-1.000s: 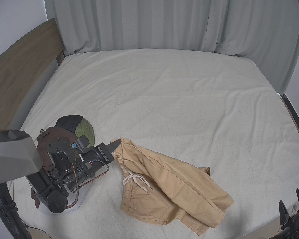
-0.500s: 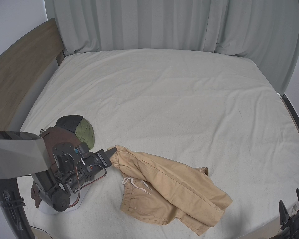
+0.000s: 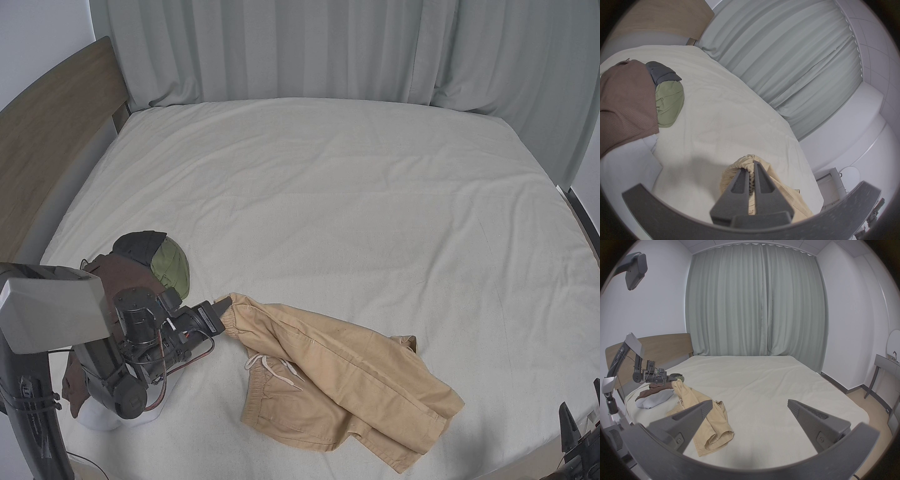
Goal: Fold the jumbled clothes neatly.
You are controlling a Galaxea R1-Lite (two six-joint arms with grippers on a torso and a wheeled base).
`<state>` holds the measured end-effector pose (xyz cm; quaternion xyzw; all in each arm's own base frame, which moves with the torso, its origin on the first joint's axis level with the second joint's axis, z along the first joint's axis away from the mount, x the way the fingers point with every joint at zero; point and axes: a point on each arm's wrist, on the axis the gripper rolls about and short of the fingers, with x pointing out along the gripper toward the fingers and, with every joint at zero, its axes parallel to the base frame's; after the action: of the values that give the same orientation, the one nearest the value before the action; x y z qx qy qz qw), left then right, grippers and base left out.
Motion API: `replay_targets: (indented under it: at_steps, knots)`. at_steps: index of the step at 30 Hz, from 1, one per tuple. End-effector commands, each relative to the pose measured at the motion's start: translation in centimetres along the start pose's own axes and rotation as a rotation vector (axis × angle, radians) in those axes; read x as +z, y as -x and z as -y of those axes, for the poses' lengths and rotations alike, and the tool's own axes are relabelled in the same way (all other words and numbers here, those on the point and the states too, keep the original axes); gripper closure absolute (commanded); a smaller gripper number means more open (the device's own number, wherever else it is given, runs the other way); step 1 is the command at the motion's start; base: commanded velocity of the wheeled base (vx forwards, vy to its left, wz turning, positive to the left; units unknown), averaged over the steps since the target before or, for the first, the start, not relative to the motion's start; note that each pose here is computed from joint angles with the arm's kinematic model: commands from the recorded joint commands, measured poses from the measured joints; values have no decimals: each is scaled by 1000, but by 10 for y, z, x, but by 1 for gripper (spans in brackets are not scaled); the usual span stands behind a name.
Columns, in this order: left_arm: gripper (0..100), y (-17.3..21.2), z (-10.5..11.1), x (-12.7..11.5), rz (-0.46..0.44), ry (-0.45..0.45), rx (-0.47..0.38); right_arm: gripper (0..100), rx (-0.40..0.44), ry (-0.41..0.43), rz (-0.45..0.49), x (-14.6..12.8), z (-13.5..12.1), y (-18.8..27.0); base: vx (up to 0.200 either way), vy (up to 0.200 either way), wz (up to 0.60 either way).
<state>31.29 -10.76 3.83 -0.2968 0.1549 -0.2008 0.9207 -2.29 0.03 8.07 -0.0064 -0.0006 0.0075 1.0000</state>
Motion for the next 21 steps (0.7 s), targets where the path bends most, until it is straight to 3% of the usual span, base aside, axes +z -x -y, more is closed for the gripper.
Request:
replay_targets:
  at_steps: [1,21]
  knots:
    - [100,-1,-6,-3,-10,7,15,0,0,1,-10,-5,0,-1,0,0,0]
    - [100,1,-5,-3,-13,6,17,0,33,30,-5,-5,-1,-1,0,0,0]
